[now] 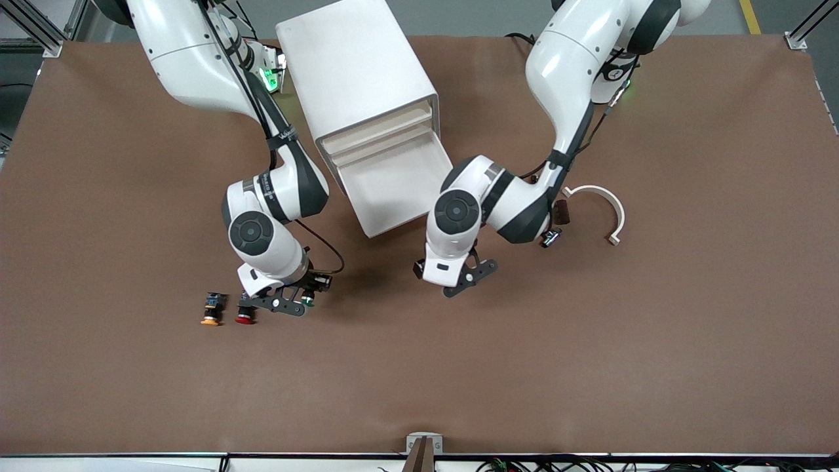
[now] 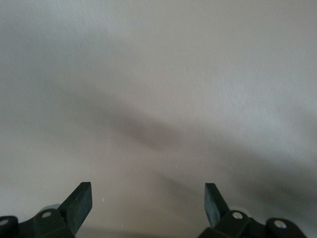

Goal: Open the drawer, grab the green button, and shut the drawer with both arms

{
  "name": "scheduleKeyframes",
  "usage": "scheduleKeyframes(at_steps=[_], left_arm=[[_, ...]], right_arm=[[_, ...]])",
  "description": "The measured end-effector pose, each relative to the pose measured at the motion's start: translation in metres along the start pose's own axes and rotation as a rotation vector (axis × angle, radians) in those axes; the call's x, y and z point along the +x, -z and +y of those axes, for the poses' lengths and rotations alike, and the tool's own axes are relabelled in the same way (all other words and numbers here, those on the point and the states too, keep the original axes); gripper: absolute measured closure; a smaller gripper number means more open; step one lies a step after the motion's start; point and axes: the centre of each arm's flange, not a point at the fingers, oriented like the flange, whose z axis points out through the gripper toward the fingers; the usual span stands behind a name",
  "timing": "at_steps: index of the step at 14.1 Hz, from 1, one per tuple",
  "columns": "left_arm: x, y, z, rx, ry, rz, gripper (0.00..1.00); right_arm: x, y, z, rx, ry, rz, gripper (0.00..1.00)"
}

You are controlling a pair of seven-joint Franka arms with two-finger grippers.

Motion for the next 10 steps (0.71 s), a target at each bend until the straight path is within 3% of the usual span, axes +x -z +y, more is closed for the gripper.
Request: scheduleKeyframes(at_steps=[10], left_arm=[[-0.089, -0.028, 0.018, 0.042, -0.089, -0.022, 0.0]], right_arm=[[0.032, -0.041, 0.051, -0.032, 0.047, 0.059, 0.58]])
